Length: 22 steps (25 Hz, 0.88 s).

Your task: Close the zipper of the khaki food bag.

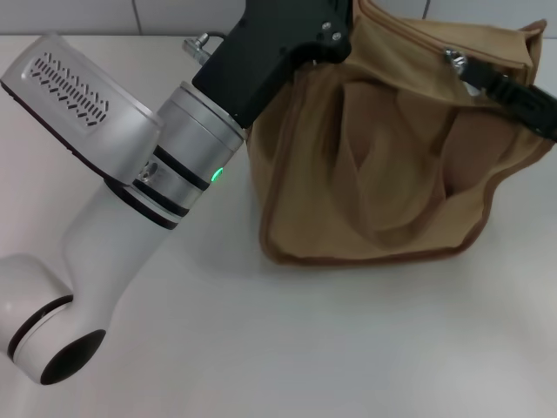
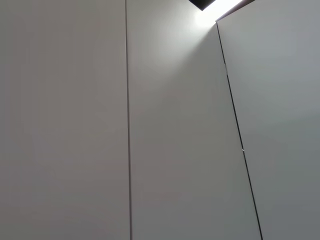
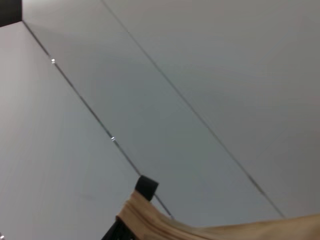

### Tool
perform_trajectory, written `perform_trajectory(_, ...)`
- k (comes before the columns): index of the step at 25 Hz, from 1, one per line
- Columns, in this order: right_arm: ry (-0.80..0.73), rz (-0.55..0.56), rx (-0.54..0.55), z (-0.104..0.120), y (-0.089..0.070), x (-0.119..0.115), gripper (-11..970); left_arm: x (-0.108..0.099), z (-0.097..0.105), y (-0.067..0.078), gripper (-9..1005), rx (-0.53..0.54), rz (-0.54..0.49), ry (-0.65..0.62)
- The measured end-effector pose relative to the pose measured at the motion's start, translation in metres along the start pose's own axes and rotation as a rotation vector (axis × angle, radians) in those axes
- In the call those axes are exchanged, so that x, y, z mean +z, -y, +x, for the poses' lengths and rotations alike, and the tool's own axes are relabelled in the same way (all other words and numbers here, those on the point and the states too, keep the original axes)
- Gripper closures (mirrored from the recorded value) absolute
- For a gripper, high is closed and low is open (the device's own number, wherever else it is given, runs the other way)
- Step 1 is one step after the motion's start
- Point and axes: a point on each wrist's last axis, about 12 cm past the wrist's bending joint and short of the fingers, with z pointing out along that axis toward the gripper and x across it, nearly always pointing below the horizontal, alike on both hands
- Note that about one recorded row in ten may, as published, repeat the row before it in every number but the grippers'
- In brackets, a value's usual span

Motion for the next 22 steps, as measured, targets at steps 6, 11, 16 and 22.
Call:
perform_trajectory(6,0.035,0.087,0.005,0.000,0.004,-0.031,963,-0.003,0.001,-0.002,881,0.001,-0.013,-0.006)
perform_trajectory(11,0.065,0.153,0.009,0.001,0.004,-0.056,964,-0.006,0.002,-0.007,880,0.003,-0.035,-0.015)
perform_trajectory(16,0.150,0.205,-0.056,0.002,0.000,-0.079,964,-0.012,0.005,-0.012,880,0.005,-0.058,-0.031)
perform_trajectory(22,0.322,0.257,-0.194,0.014,-0.015,-0.101,897,-0.023,0.012,-0.018,879,0.020,-0.076,-0.076)
